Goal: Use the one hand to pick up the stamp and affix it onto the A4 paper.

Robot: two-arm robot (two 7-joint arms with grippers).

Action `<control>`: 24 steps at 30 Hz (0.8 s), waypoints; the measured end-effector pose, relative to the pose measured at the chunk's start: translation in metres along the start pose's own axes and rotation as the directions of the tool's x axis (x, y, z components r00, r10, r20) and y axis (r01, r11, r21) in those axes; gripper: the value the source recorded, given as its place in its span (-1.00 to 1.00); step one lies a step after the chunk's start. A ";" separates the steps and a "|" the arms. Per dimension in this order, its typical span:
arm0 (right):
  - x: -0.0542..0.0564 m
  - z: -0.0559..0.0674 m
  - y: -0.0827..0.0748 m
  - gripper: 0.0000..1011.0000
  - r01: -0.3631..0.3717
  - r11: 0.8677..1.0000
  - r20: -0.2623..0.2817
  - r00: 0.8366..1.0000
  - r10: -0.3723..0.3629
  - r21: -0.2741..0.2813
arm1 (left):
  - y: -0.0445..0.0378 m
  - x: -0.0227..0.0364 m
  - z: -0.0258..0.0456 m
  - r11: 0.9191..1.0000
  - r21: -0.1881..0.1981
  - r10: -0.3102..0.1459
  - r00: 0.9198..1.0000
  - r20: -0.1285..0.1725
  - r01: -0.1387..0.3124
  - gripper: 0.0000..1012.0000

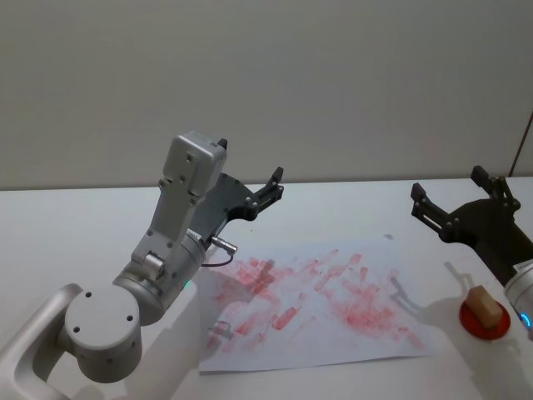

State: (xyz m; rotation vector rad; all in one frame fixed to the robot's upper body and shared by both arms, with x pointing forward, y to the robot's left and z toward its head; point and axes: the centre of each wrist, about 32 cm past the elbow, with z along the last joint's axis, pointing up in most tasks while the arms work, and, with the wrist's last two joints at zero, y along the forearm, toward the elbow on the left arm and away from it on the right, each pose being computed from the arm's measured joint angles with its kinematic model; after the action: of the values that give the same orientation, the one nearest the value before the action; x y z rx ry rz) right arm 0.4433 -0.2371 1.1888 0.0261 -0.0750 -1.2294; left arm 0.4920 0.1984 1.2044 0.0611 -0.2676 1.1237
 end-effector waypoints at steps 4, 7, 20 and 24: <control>0.000 0.000 0.000 0.98 0.000 1.000 0.000 1.000 0.000 0.000 | 0.0000 0.0000 0.0000 1.000 0.000 0.000 1.000 0.000 0.000 0.98; 0.000 0.000 0.000 0.98 0.000 1.000 0.000 1.000 0.000 0.000 | 0.0000 0.0000 0.0000 1.000 0.000 0.000 1.000 0.000 0.000 0.98; 0.000 0.000 0.000 0.98 0.000 1.000 0.000 1.000 0.000 0.000 | 0.0000 0.0000 0.0000 1.000 0.000 0.000 1.000 0.000 0.000 0.98; 0.000 0.000 0.000 0.98 0.000 1.000 0.000 1.000 0.000 0.000 | 0.0000 0.0000 0.0000 1.000 0.000 0.000 1.000 0.000 0.000 0.98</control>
State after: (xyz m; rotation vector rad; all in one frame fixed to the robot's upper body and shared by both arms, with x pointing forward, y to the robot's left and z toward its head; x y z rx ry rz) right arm 0.4433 -0.2371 1.1888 0.0260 -0.0750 -1.2295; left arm 0.4920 0.1984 1.2044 0.0611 -0.2676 1.1237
